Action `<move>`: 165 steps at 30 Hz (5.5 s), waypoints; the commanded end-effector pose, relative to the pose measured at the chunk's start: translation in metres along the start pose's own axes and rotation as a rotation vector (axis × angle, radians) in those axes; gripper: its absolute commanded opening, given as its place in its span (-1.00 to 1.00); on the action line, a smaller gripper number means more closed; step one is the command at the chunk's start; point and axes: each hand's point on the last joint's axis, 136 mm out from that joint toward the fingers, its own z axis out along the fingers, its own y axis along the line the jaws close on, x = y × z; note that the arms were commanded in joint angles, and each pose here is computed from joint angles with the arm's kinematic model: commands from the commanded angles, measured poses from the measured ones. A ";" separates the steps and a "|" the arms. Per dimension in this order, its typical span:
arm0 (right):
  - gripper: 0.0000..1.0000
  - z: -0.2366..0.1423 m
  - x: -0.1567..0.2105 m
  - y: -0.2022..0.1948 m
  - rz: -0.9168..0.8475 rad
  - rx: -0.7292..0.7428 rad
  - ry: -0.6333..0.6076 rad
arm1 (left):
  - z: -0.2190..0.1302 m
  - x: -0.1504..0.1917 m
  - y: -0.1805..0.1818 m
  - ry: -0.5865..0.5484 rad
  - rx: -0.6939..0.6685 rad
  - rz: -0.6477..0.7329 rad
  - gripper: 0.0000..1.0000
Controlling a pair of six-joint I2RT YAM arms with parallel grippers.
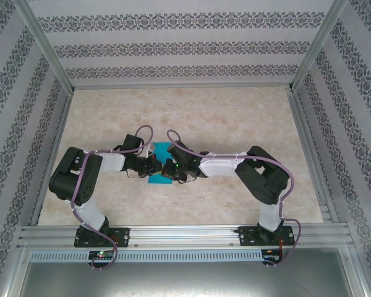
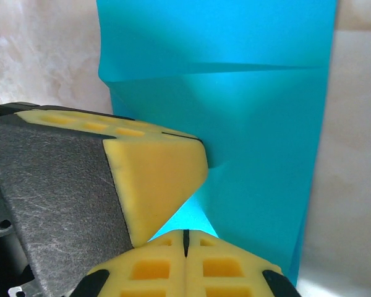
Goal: Fold a paper plane with a square sheet of paper (pick it up from the middle)
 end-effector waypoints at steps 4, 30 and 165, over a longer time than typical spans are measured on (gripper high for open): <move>-1.00 0.004 -0.004 -0.002 0.018 0.014 -0.031 | 0.013 0.051 0.075 0.110 -0.242 -0.132 -1.00; -1.00 -0.002 0.025 -0.053 0.092 0.158 0.026 | 0.011 0.055 0.087 0.105 -0.260 -0.183 -1.00; -0.84 0.028 0.002 0.022 -0.185 -0.115 0.040 | -0.046 -0.044 0.008 -0.231 0.081 -0.078 -0.54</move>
